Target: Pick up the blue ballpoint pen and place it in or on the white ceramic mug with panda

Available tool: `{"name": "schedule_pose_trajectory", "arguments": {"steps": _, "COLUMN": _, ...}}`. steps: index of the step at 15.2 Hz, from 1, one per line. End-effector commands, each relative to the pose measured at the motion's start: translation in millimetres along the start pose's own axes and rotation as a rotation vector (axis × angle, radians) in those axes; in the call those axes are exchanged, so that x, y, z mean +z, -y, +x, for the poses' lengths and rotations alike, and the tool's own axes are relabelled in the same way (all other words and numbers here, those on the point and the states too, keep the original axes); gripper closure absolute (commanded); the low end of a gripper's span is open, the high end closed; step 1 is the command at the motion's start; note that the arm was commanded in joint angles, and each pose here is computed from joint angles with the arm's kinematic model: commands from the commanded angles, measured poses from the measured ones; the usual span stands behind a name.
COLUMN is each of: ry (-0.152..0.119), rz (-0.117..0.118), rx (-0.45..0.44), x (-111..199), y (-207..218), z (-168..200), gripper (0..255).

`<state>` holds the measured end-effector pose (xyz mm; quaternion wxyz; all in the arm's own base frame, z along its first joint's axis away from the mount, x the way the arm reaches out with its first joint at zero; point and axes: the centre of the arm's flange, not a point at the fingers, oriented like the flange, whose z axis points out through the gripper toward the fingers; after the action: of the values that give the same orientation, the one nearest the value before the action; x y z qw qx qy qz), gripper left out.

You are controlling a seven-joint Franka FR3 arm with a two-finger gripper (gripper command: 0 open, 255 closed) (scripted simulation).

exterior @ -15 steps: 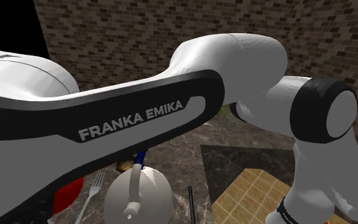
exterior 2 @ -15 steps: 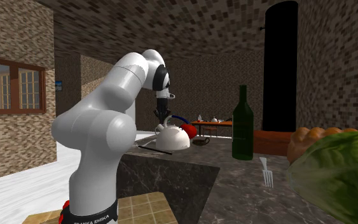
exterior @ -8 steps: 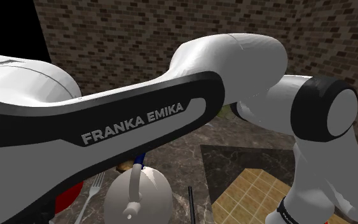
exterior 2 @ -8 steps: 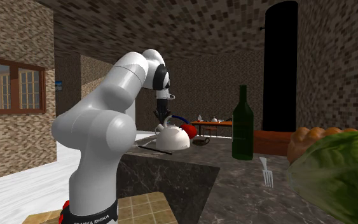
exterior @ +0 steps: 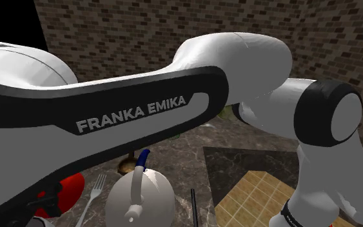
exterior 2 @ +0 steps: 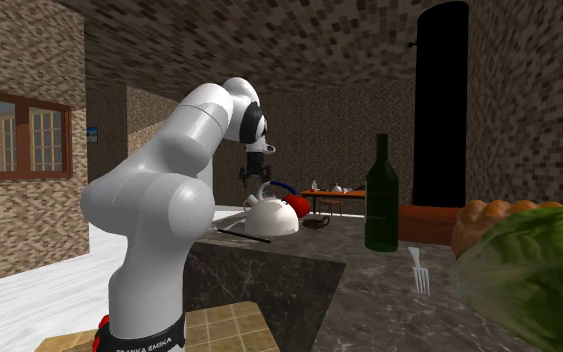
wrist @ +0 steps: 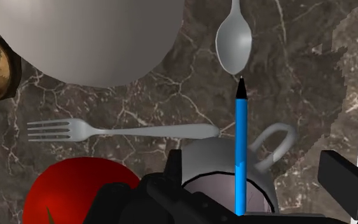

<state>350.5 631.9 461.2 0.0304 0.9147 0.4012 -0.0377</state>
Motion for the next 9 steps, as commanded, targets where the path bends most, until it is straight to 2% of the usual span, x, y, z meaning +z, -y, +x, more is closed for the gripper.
{"name": "schedule_pose_trajectory", "arguments": {"steps": 1, "ry": 0.001, "rz": 0.000, "rx": 0.000, "x": -24, "y": 1, "z": -1, "gripper": 0}}
{"name": "schedule_pose_trajectory", "arguments": {"steps": 2, "ry": 0.001, "rz": 0.000, "rx": 0.000, "x": -35, "y": 1, "z": -1, "gripper": 0}}
{"name": "schedule_pose_trajectory", "arguments": {"steps": 9, "ry": 0.001, "rz": 0.000, "rx": 0.000, "x": -35, "y": 1, "z": -1, "gripper": 0}}
